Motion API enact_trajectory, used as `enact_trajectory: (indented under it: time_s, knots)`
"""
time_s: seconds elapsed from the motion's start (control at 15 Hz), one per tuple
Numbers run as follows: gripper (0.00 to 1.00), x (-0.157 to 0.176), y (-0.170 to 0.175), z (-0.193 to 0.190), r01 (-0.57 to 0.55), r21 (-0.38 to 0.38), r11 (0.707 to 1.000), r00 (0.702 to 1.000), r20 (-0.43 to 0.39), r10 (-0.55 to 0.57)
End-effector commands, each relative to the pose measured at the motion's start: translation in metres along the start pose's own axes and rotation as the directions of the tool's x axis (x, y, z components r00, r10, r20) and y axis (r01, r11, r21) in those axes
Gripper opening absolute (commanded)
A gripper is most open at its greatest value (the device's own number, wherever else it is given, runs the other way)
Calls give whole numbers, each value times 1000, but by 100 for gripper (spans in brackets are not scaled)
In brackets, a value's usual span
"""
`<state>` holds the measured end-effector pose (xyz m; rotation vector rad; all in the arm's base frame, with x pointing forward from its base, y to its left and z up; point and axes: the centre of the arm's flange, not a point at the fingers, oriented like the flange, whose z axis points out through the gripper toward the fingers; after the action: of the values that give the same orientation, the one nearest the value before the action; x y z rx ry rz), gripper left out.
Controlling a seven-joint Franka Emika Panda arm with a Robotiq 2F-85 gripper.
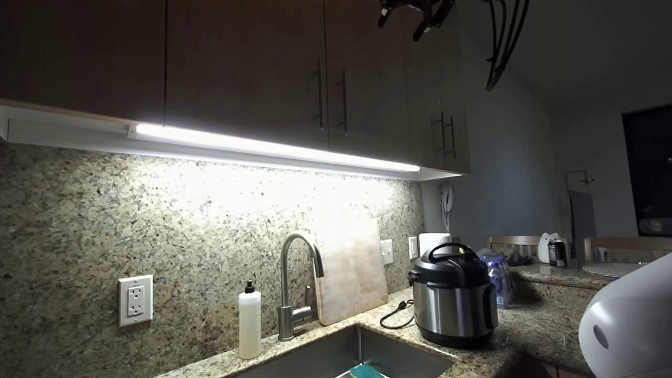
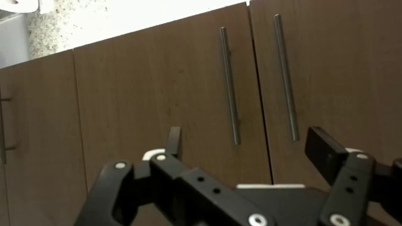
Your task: Open the right door of the cabinet above the sink
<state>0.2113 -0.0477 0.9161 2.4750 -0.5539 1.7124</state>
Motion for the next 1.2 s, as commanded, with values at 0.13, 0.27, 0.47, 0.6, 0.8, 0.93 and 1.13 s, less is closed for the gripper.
enact_trajectory:
  time_s: [0.13,0.27,0.47,0.6,0.8,0.93,1.13]
  knots:
    - [100,30,-10,62,101,-115,988,994,-19,-103]
    - [100,25,-16,80,121,-137,983,992,-28,-126]
    - [100,19,-12,77,90,-102,991,996,7,-90]
    - [100,19,-11,73,87,-102,991,996,1,-88]
    - [100,20,-10,68,86,-101,991,996,-7,-87]
    - [100,23,-14,83,106,-99,989,994,-1,-106]
    - [100,26,-24,107,131,-99,986,991,-4,-132]
